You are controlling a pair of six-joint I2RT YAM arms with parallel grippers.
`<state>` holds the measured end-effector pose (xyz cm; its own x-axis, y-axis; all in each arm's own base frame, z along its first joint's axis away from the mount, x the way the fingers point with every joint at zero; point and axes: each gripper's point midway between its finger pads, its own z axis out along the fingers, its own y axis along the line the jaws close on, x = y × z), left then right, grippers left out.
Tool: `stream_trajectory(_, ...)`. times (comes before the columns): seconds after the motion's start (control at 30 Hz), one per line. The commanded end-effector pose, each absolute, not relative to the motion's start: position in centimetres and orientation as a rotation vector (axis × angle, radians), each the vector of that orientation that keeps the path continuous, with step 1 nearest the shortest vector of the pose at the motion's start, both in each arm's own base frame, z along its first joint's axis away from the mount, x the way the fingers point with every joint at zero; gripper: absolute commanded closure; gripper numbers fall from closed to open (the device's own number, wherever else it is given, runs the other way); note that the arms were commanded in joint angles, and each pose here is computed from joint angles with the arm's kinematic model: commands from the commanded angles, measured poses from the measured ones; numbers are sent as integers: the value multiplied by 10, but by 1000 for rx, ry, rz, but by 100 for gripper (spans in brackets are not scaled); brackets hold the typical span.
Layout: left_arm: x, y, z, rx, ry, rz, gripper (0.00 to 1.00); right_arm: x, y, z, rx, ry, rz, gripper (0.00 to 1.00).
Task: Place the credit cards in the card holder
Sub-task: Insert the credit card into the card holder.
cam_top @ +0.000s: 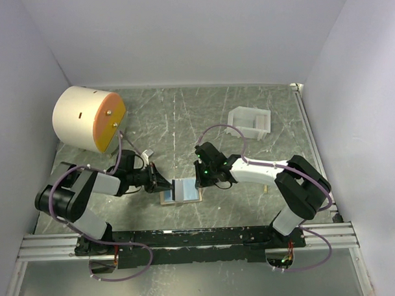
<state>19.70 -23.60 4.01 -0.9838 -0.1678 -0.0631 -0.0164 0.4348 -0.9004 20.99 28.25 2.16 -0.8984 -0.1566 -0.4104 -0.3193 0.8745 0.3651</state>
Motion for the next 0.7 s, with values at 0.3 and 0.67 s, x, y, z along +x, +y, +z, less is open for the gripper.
stream_trajectory(0.3, 199, -245, 48, -138, 2426, -1719, 93, 200, 270, 5, -371, 2718, 532, 92)
stream_trajectory(0.67, 205, -237, 27, -165, 2490, -1561, 93, 200, 273, 7, -371, 2715, 541, 92)
